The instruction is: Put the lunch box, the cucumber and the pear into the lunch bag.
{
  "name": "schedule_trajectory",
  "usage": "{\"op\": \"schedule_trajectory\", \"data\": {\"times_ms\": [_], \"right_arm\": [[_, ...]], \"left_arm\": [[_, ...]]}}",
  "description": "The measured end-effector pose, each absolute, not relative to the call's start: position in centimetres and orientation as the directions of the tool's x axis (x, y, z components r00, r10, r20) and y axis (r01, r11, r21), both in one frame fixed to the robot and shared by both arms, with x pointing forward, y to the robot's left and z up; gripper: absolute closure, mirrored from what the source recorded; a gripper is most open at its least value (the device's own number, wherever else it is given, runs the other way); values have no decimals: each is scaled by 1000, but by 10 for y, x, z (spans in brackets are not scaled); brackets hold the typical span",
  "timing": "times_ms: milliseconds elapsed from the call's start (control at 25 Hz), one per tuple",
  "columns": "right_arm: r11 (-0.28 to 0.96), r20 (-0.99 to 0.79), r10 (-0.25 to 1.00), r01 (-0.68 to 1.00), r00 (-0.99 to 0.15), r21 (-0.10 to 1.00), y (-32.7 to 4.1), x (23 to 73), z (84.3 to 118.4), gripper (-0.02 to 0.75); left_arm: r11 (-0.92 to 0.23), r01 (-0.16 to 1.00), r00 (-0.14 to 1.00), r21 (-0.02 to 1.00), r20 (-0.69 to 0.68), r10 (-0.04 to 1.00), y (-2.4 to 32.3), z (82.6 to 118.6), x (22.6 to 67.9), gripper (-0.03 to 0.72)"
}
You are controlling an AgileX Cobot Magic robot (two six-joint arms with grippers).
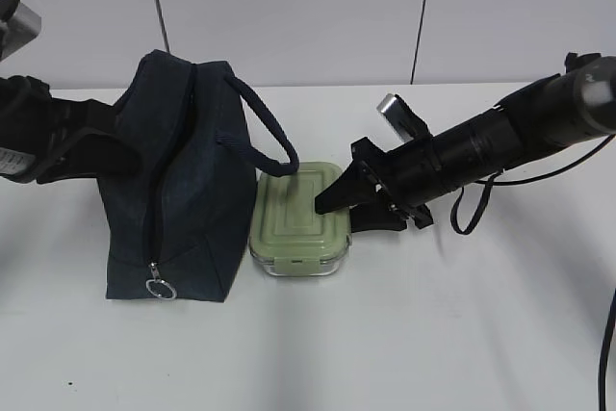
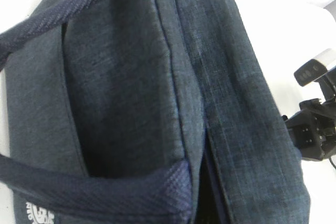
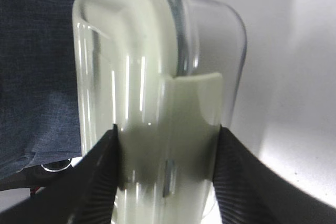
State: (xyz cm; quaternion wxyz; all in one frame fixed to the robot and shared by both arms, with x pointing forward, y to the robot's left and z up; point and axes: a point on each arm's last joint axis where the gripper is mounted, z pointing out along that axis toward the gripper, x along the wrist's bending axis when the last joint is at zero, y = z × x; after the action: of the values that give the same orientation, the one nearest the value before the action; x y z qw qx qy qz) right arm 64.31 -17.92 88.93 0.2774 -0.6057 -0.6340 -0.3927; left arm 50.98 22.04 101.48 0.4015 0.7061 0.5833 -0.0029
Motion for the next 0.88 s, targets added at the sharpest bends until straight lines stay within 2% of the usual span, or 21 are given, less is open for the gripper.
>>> {"op": "schedule_trajectory", "data": {"times_ms": [240,600,880], "right_arm": [[-46,831,546,986,-108,159,-186,644,890,352],[-93,844,531,985,-72,143,-220,649,890,353],[-125,878,472,980,-76,153,-229,651,895,355]], "left_arm": [[-1,826,322,564,-469,822,221,1015,510,707],[-5,825,324,565,-466,823,221,1014,510,707],[-5,825,324,565,-466,823,221,1014,510,707]]}}
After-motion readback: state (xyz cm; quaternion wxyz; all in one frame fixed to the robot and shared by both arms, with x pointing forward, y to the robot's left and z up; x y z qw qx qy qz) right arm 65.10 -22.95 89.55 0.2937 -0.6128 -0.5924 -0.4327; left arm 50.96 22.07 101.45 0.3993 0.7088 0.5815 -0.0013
